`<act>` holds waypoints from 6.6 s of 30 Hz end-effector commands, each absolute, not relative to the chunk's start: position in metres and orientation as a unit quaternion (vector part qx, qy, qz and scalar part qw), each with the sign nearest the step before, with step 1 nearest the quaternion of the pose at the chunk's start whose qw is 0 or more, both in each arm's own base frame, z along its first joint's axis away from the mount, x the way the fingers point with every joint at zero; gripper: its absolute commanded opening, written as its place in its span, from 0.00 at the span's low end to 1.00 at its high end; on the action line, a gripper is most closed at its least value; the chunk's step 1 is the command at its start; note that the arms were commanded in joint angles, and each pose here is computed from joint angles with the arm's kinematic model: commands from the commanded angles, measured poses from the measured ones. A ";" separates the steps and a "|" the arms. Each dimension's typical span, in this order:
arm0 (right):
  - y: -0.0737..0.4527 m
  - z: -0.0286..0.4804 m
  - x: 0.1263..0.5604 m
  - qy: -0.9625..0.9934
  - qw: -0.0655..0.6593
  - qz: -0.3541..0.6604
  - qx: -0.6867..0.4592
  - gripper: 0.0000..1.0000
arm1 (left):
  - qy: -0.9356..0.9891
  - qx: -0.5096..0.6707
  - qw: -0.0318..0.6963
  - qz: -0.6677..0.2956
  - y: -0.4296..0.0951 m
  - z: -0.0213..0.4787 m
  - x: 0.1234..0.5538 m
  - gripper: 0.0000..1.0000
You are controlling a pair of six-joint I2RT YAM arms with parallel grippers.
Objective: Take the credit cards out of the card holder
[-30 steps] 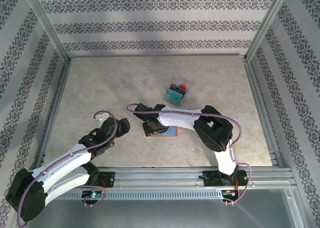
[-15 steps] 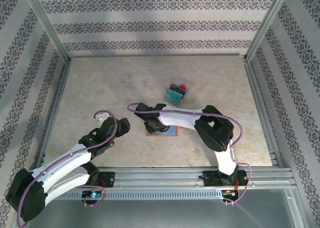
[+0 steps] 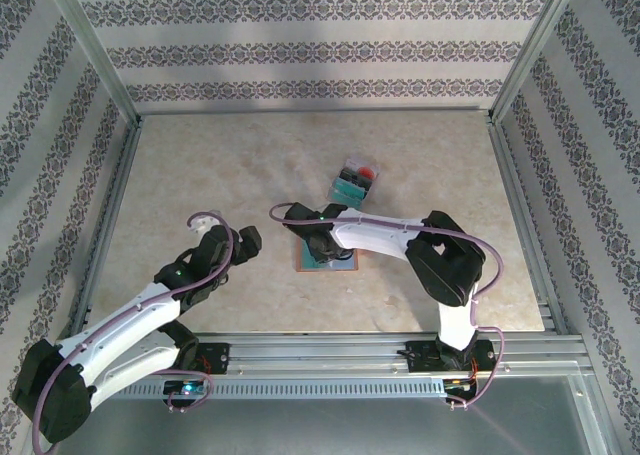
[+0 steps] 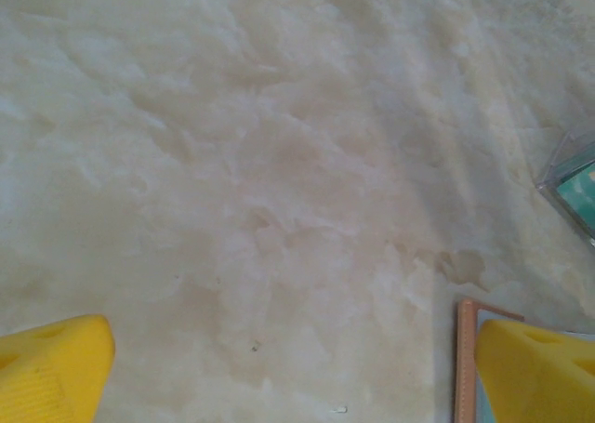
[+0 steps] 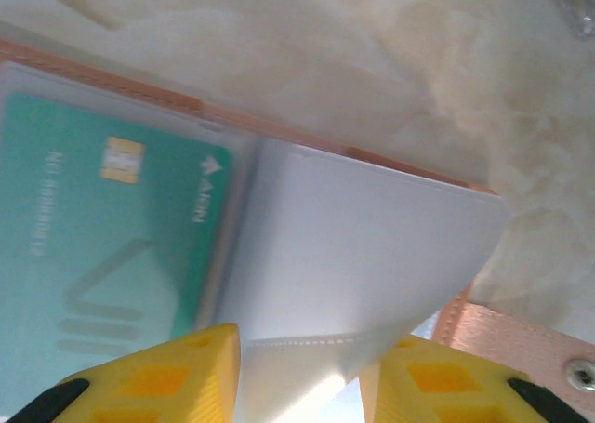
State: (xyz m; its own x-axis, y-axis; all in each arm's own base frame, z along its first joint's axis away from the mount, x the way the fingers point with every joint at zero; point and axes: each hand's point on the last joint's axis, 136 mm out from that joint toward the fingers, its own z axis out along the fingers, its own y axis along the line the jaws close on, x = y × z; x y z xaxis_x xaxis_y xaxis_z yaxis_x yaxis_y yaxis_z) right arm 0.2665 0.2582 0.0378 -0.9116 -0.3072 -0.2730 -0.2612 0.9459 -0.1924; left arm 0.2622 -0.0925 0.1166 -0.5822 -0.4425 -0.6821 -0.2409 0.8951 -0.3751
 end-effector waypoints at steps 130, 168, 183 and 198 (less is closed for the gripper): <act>0.257 0.040 0.271 0.971 0.130 0.197 0.029 0.33 | 0.925 0.015 0.241 -0.294 -0.297 0.047 0.289 0.09; 0.257 0.021 0.267 0.961 0.107 0.253 0.041 0.33 | 0.947 -0.019 0.198 -0.254 -0.280 0.011 0.277 0.05; 0.264 0.034 0.270 0.929 0.107 0.351 0.041 0.32 | 0.947 -0.013 0.193 -0.257 -0.285 0.011 0.278 0.05; 0.255 0.008 0.261 0.945 0.088 0.310 0.050 0.35 | 0.947 -0.013 0.191 -0.258 -0.286 0.010 0.278 0.05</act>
State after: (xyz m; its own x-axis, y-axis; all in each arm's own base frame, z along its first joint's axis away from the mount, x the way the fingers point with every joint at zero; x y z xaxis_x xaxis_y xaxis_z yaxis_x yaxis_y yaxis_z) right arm 0.2695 0.2577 0.0251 -0.9734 0.1567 -0.1674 0.0169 0.7773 0.6290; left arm 0.2837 -0.2945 0.0270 -0.9065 -0.1330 -0.4007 0.1097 0.8422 -0.5278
